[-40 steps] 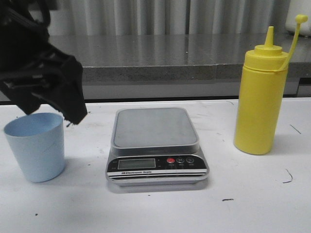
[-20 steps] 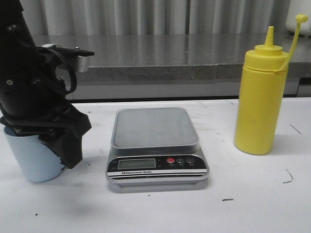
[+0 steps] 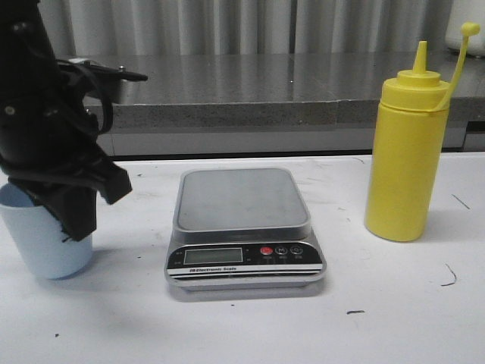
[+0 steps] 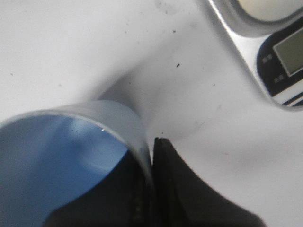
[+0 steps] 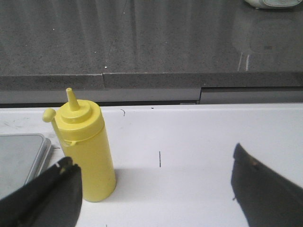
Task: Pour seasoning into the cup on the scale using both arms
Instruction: 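Carry the blue cup with the left gripper onto the scale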
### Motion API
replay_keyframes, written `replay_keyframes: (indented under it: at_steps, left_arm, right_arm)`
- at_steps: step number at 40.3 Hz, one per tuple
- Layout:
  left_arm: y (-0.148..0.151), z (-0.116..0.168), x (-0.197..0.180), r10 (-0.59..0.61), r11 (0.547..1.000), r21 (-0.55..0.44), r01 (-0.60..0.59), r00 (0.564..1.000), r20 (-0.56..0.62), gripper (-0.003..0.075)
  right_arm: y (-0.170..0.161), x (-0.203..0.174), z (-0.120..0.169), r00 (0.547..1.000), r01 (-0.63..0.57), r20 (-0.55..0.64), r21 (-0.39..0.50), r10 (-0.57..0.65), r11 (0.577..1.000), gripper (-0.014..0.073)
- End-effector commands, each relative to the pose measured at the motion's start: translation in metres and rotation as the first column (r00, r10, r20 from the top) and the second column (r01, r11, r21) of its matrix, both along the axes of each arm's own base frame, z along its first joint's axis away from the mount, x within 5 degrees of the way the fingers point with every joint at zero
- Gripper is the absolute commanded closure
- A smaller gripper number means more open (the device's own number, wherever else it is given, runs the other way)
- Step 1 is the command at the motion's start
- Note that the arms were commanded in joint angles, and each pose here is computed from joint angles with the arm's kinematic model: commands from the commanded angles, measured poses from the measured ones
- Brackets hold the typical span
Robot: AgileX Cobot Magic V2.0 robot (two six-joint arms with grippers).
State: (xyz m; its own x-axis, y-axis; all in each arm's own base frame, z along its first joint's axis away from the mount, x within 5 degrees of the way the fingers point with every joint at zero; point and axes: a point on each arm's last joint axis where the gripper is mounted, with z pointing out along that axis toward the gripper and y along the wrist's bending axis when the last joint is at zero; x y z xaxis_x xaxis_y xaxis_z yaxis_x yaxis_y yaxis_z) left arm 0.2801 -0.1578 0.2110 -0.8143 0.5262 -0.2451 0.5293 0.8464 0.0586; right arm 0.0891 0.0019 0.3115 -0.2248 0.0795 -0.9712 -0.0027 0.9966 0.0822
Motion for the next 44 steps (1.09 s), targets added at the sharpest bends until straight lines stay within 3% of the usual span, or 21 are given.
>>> replay_keyframes:
  at_steps: [1, 8, 14, 29, 41, 44]
  left_arm:
    - [-0.009, 0.044, 0.009, 0.000, 0.998, -0.057, 0.006, 0.995, 0.102, 0.0740]
    - [-0.029, 0.088, 0.026, 0.004, 0.992, -0.126, 0.016, 0.988, 0.157, 0.0740]
    - [-0.058, 0.100, 0.041, -0.040, 0.990, -0.125, 0.057, 0.990, 0.138, 0.0740]
    - [-0.137, 0.090, 0.055, -0.160, 0.979, -0.107, 0.171, 0.982, 0.105, 0.0740]
    - [-0.152, 0.078, 0.054, -0.187, 0.977, -0.093, 0.194, 0.979, 0.082, 0.0737]
    - [-0.152, 0.078, 0.054, -0.187, 0.977, -0.093, 0.194, 0.979, 0.082, 0.0706]
  right_arm:
    - [-0.001, 0.002, 0.016, 0.996, 0.009, 0.088, -0.006, -0.008, 1.000, -0.0057]
    - [-0.001, 0.002, 0.015, 0.996, 0.009, 0.085, -0.007, -0.008, 1.000, -0.0057]
    - [-0.001, 0.002, 0.015, 0.997, 0.008, 0.083, -0.007, -0.008, 1.000, -0.0057]
    - [-0.001, 0.002, 0.015, 0.997, 0.008, 0.083, -0.007, -0.008, 1.000, -0.0057]
    - [-0.001, 0.002, 0.015, 0.997, 0.008, 0.083, -0.007, -0.008, 1.000, -0.0057]
    - [-0.001, 0.002, 0.015, 0.997, 0.008, 0.083, -0.007, -0.008, 1.000, -0.0057]
